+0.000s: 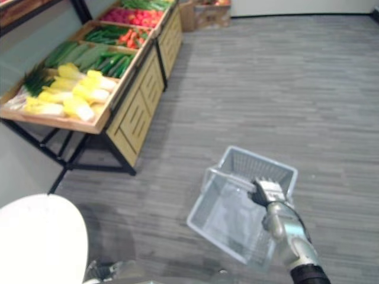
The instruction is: Pick vegetable in the basket
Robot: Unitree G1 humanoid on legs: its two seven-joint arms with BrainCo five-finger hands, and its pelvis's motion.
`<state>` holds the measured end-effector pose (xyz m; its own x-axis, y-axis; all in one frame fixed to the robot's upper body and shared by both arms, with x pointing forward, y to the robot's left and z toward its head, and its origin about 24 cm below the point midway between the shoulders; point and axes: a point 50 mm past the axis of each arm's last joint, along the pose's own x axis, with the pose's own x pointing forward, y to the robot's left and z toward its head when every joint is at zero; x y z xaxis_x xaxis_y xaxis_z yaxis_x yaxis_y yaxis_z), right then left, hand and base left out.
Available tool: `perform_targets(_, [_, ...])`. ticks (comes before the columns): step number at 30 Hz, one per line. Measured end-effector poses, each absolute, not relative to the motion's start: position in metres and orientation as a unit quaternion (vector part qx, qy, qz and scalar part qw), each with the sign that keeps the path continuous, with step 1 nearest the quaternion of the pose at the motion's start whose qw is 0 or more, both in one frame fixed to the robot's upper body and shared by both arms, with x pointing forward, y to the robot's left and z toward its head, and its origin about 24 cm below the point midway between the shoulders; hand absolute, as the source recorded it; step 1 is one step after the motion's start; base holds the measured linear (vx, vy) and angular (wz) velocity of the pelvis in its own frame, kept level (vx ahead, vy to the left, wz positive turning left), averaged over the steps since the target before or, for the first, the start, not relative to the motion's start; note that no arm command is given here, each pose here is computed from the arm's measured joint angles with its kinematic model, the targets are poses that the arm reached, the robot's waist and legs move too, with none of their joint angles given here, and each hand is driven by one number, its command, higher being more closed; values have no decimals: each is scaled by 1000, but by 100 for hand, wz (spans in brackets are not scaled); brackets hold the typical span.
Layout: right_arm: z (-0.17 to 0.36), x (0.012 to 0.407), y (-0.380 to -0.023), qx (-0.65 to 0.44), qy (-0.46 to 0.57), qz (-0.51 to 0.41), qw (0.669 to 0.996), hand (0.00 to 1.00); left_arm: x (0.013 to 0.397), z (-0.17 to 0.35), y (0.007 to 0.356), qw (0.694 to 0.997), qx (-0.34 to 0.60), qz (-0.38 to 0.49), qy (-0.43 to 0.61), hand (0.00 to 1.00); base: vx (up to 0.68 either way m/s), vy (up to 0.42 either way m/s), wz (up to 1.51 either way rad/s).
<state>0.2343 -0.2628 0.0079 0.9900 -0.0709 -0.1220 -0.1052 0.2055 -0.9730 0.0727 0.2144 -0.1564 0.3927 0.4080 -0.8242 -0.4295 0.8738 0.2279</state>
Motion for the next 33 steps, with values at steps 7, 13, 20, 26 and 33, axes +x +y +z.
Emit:
perform_targets(7, [9,244,-297,-644,111,-28,756,100,61,-159,212,828,-12,245,505,0,258,126,14])
perform_targets(13, [26,266,-290,-638,73,-47,765,100,63,-157,224,827,5,252,503,0,152,85,19])
perform_targets(20, [4,257,-270,-590,87,-35,802,100,47,-159,226,813,20,248,526,0,147,51,-3])
perform_targets(26, [-28,230,-287,-559,186,-63,806,100,96,-145,226,863,50,207,459,0,604,100,130])
perform_targets(33, [-27,214,-304,-531,207,-119,813,100,111,-144,219,872,57,185,449,0,373,-334,102])
